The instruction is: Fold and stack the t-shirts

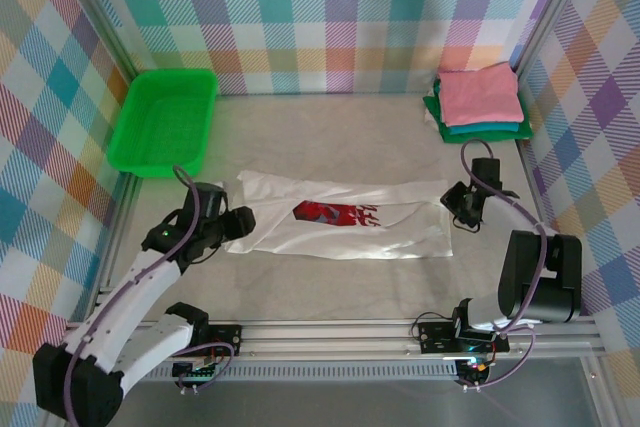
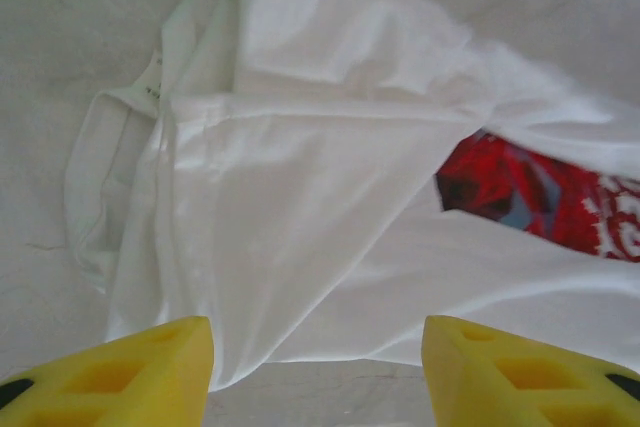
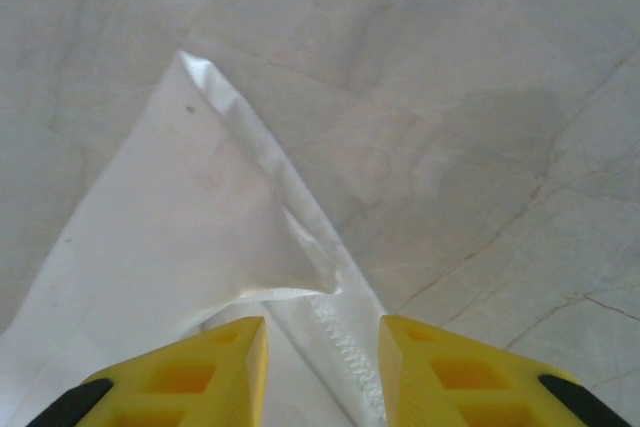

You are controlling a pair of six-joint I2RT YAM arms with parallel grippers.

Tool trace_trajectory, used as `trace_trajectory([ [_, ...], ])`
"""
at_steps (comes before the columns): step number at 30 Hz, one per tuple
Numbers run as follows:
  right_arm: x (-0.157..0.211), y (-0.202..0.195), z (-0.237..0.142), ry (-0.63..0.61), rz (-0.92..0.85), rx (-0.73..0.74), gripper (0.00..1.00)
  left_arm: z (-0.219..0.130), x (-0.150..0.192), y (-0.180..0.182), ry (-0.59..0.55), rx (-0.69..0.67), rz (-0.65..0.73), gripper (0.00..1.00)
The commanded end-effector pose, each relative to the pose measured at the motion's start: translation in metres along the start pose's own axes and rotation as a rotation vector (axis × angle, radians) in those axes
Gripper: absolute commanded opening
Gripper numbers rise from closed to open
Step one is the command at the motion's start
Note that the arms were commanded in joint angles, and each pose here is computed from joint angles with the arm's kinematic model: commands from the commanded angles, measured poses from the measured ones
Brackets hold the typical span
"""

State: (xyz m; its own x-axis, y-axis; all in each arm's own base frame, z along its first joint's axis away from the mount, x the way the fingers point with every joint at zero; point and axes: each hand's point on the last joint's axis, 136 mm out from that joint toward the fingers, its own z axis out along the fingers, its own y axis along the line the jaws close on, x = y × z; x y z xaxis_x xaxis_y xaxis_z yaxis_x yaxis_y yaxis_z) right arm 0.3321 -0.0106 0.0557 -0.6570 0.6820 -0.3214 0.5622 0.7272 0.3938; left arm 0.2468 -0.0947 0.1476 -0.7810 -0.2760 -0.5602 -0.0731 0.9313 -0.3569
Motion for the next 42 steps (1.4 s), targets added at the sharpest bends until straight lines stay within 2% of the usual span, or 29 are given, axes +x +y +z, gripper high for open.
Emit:
trace_trajectory([
  [1, -0.012, 0.053, -0.022, -0.025, -0.134, -0.098, 0.36, 0.002, -0.012, -0.017, 0.001, 0.041, 0.055, 0.54],
  [4, 0.001, 0.091, -0.020, 0.004, -0.253, -0.144, 0.36, 0.030, -0.017, -0.016, 0.084, -0.033, 0.101, 0.55],
  [8, 0.018, 0.121, -0.011, 0.057, -0.299, -0.220, 0.37, 0.063, -0.037, 0.016, 0.091, -0.224, 0.095, 0.57],
  [11, 0.029, 0.132, -0.008, 0.088, -0.329, -0.231, 0.37, 0.080, -0.054, 0.038, 0.096, -0.315, 0.027, 0.58],
  [14, 0.032, 0.132, -0.009, 0.088, -0.338, -0.231, 0.37, 0.093, -0.065, 0.052, 0.099, -0.403, 0.038, 0.58],
  [15, 0.031, 0.132, -0.009, 0.084, -0.339, -0.228, 0.37, 0.100, -0.066, 0.052, 0.100, -0.398, 0.053, 0.55],
  [17, 0.031, 0.128, -0.010, 0.079, -0.345, -0.211, 0.37, 0.112, -0.066, 0.052, 0.113, -0.393, 0.067, 0.43],
  [23, 0.028, 0.126, -0.012, 0.064, -0.358, -0.194, 0.37, 0.138, -0.054, 0.043, 0.165, -0.332, 0.091, 0.34],
  [25, 0.027, 0.126, -0.011, 0.064, -0.360, -0.192, 0.37, 0.140, -0.051, 0.039, 0.171, -0.316, 0.099, 0.30],
  [27, 0.027, 0.127, -0.011, 0.067, -0.358, -0.191, 0.37, 0.138, -0.047, 0.035, 0.174, -0.311, 0.100, 0.18],
  [29, 0.027, 0.128, -0.010, 0.069, -0.358, -0.192, 0.37, 0.135, -0.045, 0.032, 0.170, -0.306, 0.100, 0.16],
  [32, 0.025, 0.129, -0.010, 0.063, -0.358, -0.193, 0.37, 0.128, -0.039, 0.033, 0.185, -0.316, 0.074, 0.04],
  [37, 0.024, 0.128, -0.009, 0.060, -0.363, -0.186, 0.38, 0.120, -0.029, 0.029, 0.195, -0.293, 0.058, 0.11],
  [39, 0.024, 0.129, -0.008, 0.066, -0.365, -0.188, 0.38, 0.119, -0.023, 0.025, 0.216, -0.270, 0.047, 0.20],
  [41, 0.025, 0.130, -0.008, 0.069, -0.363, -0.191, 0.38, 0.118, -0.018, 0.024, 0.226, -0.268, 0.059, 0.23],
  [42, 0.025, 0.130, -0.008, 0.070, -0.361, -0.191, 0.38, 0.119, -0.016, 0.028, 0.224, -0.286, 0.058, 0.27],
])
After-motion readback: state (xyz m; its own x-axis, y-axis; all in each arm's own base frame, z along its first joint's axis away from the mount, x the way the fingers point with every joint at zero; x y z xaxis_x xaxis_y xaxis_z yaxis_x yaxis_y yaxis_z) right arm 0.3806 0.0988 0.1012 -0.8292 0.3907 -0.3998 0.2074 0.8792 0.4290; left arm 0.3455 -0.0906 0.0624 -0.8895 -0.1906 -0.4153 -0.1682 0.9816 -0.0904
